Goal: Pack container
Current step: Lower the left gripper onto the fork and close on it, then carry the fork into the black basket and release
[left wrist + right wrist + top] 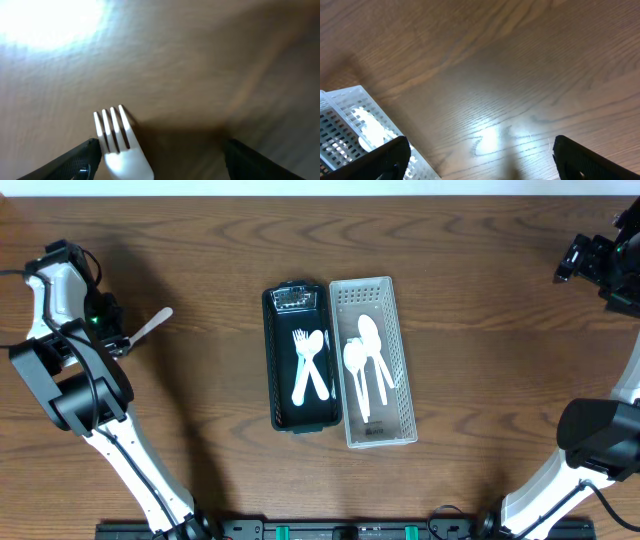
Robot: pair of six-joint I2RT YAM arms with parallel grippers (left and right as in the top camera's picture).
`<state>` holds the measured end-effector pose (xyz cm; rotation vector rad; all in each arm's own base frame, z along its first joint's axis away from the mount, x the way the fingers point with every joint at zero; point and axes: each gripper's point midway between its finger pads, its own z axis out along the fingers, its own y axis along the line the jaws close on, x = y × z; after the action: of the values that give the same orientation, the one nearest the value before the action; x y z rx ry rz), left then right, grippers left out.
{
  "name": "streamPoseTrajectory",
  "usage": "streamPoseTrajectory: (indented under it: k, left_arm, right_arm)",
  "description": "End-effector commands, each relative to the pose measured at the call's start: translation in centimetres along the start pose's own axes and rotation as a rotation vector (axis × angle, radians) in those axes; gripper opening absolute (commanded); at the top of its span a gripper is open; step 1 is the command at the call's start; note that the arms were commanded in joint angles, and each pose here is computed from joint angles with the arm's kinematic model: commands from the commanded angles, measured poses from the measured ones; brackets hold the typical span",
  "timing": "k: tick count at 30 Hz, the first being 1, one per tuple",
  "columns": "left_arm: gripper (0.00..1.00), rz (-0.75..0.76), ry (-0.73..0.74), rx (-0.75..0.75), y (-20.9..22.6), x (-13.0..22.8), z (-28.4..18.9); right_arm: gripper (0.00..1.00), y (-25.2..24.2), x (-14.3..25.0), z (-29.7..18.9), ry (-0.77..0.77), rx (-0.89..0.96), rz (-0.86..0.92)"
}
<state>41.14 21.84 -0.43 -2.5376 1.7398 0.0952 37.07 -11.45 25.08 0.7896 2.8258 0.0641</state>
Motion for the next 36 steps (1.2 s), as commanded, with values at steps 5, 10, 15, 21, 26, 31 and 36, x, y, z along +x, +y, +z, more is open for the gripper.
streamPoseTrajectory:
  k: [5, 10, 15, 21, 26, 31, 36]
  left_arm:
    - [0.82, 0.179, 0.027, -0.123, 2.6, 1.1, 5.5]
    - [0.82, 0.186, 0.027, -0.124, 2.6, 1.5, 5.5]
    - [0.72, 0.194, 0.028, -0.127, 2.7, 1.8, 5.5]
    - [0.48, 0.194, 0.04, -0.125, 2.7, 2.0, 5.5]
    - [0.32, 0.194, 0.042, -0.126, 2.7, 2.1, 5.5]
    - [0.24, 0.194, 0.042, -0.126, 2.7, 2.1, 5.5]
    - [0.15, 0.199, 0.043, -0.126, 2.7, 2.1, 5.5]
  right_arm:
    - [0.94, 0.0, 0.1, -0.2, -0.001, -0.007, 0.015]
    - [0.94, 0.0, 0.1, -0.2, 0.0, -0.006, 0.015]
    - [0.94, 0.0, 0.1, -0.2, 0.0, -0.007, 0.015]
    - [0.94, 0.0, 0.1, -0.2, 0.0, -0.007, 0.014]
    - [0.95, 0.0, 0.1, -0.2, -0.001, -0.007, 0.014]
    - [0.94, 0.0, 0.1, -0.2, 0.0, -0.006, 0.015]
    - [0.95, -0.1, 0.1, -0.2, -0.001, -0.003, 0.015]
